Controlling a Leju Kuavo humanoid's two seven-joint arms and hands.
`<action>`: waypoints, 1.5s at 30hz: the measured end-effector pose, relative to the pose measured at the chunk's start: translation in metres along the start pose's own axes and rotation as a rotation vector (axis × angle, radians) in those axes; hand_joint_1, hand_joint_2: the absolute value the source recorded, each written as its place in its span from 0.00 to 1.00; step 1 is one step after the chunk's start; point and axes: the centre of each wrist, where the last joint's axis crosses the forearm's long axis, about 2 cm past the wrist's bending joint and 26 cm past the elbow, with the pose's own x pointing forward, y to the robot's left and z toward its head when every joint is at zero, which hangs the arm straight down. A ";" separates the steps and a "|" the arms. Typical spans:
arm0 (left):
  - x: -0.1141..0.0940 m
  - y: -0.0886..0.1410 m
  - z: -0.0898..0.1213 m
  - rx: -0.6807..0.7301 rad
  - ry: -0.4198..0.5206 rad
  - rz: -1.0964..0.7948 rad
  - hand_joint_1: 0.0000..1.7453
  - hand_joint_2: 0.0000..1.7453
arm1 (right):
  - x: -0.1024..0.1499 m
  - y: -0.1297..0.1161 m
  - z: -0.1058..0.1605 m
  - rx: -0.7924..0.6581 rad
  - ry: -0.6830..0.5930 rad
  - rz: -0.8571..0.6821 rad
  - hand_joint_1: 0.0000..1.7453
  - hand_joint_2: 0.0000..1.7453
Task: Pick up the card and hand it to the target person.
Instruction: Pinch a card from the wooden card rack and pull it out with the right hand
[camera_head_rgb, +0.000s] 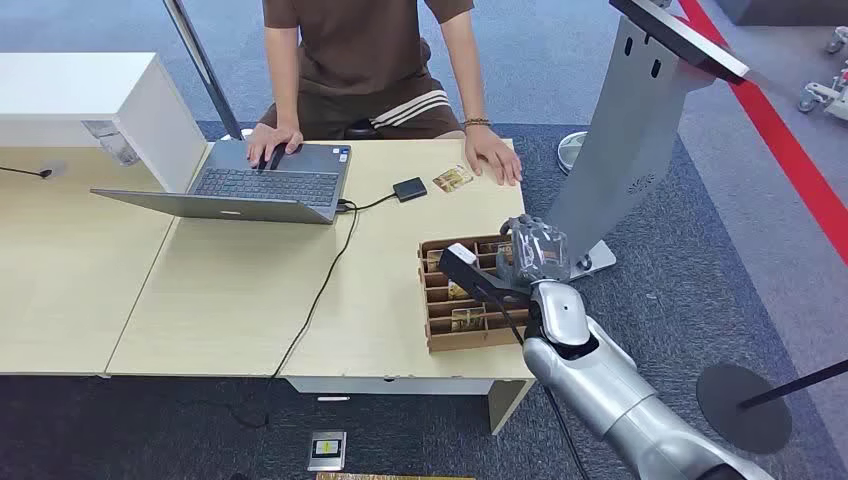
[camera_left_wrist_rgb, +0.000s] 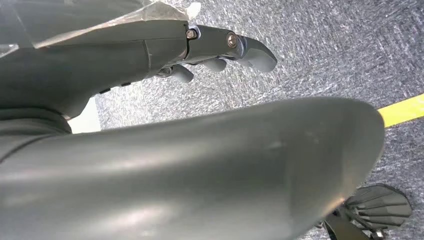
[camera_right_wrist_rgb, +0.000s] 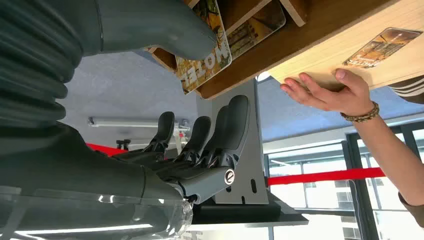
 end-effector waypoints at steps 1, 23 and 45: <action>0.000 0.000 0.000 0.000 0.001 0.003 0.00 0.00 | 0.000 0.000 0.000 0.001 0.001 0.001 0.47 1.00; -0.002 0.003 0.000 0.011 0.006 0.083 0.00 0.00 | -0.007 0.004 -0.004 0.027 0.048 0.015 0.58 1.00; -0.002 0.006 -0.001 0.016 0.020 0.207 0.00 0.00 | 0.008 0.013 -0.009 0.058 -0.020 0.013 0.66 1.00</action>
